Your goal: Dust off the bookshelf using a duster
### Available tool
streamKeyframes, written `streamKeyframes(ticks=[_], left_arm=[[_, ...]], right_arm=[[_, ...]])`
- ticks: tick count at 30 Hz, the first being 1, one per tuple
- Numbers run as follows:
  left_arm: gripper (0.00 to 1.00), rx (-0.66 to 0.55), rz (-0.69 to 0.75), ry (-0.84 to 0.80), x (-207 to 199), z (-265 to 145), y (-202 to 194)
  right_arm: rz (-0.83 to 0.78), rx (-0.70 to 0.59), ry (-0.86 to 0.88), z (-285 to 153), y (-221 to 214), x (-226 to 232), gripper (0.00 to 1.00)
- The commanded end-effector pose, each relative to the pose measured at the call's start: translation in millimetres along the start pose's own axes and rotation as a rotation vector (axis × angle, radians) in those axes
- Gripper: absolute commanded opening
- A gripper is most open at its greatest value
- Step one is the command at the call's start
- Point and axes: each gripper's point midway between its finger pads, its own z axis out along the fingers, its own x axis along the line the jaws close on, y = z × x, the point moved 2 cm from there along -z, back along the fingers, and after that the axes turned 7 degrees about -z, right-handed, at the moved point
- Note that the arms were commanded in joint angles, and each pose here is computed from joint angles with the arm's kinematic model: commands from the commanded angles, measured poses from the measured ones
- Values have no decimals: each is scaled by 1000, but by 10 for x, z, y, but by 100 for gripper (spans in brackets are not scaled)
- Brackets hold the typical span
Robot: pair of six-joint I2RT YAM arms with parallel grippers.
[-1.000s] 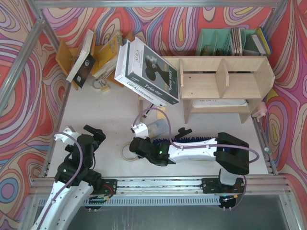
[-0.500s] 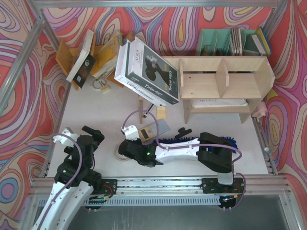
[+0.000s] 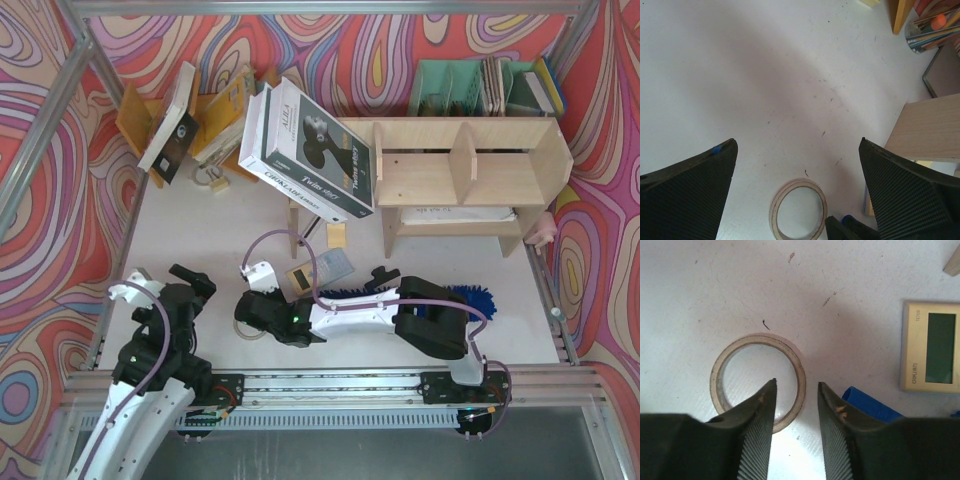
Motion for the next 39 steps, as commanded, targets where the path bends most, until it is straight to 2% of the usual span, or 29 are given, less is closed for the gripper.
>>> streamKeyframes(ticks=[1,7,10,13,21,26,30,39], left_arm=[[99,-10,-6,-4,-44,-7,41],[99,11,0,-110,-334,-32,84],[98,121,53,-219,-520,26,-176],[98,181,64,-255,-628,71,-313],[98,302,77,-378,-926,100,-555],[98,386,135,-398,-1081,116,-681],[98,425,198,-402,-1199,70,-737],[98,457,201,-391,-1152,80,-869]], right_arm=[[-19,-8,-15,-50,51,-4,46],[38,-73,-68,-316,185,-254,48],[91,-90,-125,-511,194,-480,49],[185,-95,-200,-767,217,-742,49],[442,21,-458,-1139,-243,-1280,49],[599,94,-654,-1345,-499,-1500,47],[689,131,-765,-1444,-633,-1574,55],[923,147,-703,-1413,-807,-1644,59]])
